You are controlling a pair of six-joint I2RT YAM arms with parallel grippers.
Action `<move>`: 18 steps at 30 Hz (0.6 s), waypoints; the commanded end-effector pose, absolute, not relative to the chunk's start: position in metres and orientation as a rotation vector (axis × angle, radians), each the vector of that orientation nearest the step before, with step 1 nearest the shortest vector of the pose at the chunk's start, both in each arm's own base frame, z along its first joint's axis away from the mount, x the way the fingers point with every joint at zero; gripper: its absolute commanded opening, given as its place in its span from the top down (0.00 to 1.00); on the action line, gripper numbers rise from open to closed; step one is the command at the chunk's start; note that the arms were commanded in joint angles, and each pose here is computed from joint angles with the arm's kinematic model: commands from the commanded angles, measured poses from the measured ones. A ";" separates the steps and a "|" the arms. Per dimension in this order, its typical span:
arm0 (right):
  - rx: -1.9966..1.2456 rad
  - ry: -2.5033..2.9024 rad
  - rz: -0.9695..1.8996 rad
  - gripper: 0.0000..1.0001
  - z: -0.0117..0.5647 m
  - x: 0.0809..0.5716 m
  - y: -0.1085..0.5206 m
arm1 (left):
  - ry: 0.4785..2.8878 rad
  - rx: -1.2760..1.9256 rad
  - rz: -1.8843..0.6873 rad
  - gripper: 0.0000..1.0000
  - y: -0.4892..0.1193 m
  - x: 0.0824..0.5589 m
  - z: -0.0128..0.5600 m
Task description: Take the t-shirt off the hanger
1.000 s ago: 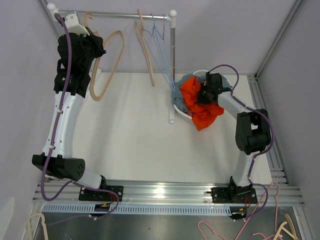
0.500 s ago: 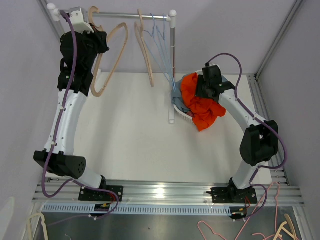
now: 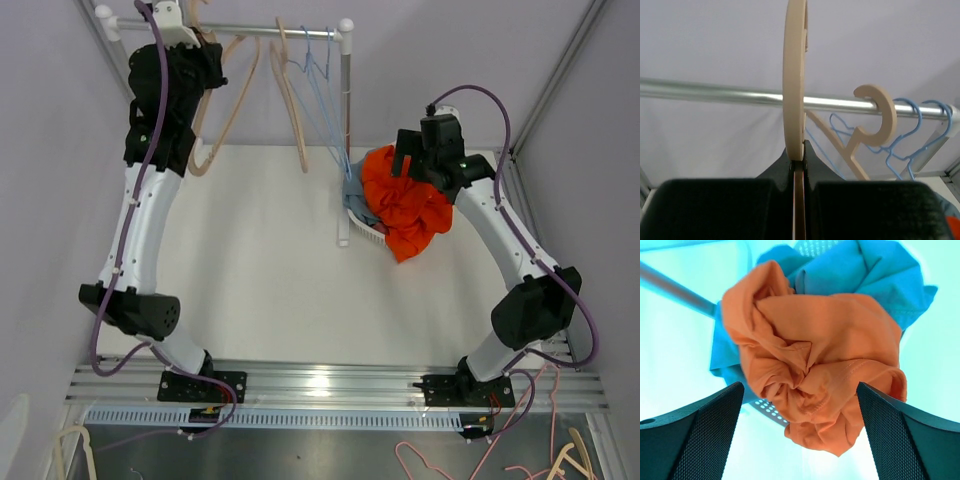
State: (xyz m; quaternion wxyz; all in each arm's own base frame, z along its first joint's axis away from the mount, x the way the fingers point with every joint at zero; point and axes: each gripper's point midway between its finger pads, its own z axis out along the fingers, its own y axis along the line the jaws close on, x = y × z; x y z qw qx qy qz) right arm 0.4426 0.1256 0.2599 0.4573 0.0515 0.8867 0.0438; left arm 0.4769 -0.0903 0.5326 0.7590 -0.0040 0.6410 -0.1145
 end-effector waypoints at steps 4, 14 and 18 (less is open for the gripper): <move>0.110 2.044 0.144 0.01 0.331 0.423 0.118 | 1.333 0.098 -0.333 0.99 -0.124 0.499 0.570; 0.120 1.958 0.194 0.01 0.355 0.407 0.105 | 1.465 0.157 -0.394 0.99 -0.150 0.527 0.522; 0.122 1.943 0.211 0.01 0.358 0.403 0.104 | 1.499 0.152 -0.393 0.99 -0.152 0.535 0.509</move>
